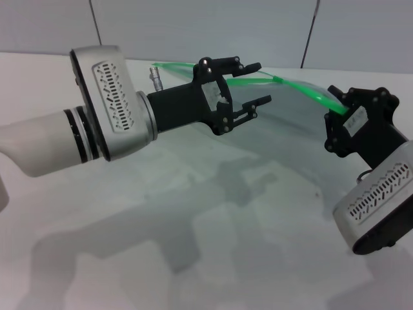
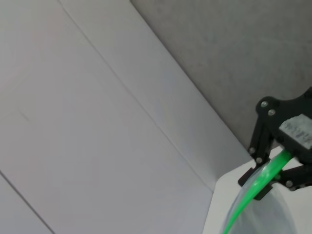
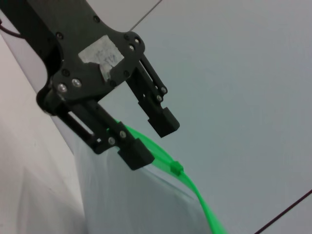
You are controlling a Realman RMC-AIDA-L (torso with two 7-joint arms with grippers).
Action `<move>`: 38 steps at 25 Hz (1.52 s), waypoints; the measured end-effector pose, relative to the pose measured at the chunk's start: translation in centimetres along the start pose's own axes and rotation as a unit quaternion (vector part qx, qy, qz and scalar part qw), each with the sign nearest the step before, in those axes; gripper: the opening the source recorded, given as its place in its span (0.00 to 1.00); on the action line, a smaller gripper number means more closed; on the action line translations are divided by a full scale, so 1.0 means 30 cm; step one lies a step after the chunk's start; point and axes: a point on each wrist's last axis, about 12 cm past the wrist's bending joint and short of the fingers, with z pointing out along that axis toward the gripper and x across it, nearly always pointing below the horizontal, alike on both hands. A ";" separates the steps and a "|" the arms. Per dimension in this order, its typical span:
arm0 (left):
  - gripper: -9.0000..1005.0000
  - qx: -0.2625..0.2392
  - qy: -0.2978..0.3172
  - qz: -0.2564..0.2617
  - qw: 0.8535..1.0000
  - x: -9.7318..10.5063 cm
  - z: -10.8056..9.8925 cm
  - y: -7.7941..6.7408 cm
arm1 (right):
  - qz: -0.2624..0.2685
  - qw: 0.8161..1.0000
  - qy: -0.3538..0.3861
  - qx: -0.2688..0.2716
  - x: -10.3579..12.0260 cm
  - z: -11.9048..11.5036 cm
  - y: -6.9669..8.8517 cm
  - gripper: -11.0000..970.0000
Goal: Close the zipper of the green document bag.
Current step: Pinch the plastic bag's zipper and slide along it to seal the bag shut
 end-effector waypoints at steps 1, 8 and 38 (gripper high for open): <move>0.49 0.000 -0.002 0.001 1.000 -0.001 -0.001 -0.002 | 0.000 1.000 0.000 0.000 -0.001 -0.001 0.000 0.06; 0.49 0.003 -0.008 0.013 1.000 -0.005 0.006 -0.003 | 0.002 1.000 -0.008 0.000 -0.019 -0.003 0.002 0.06; 0.44 -0.002 -0.011 0.018 1.000 -0.009 0.028 0.025 | -0.012 1.000 -0.028 -0.002 -0.059 -0.009 0.008 0.06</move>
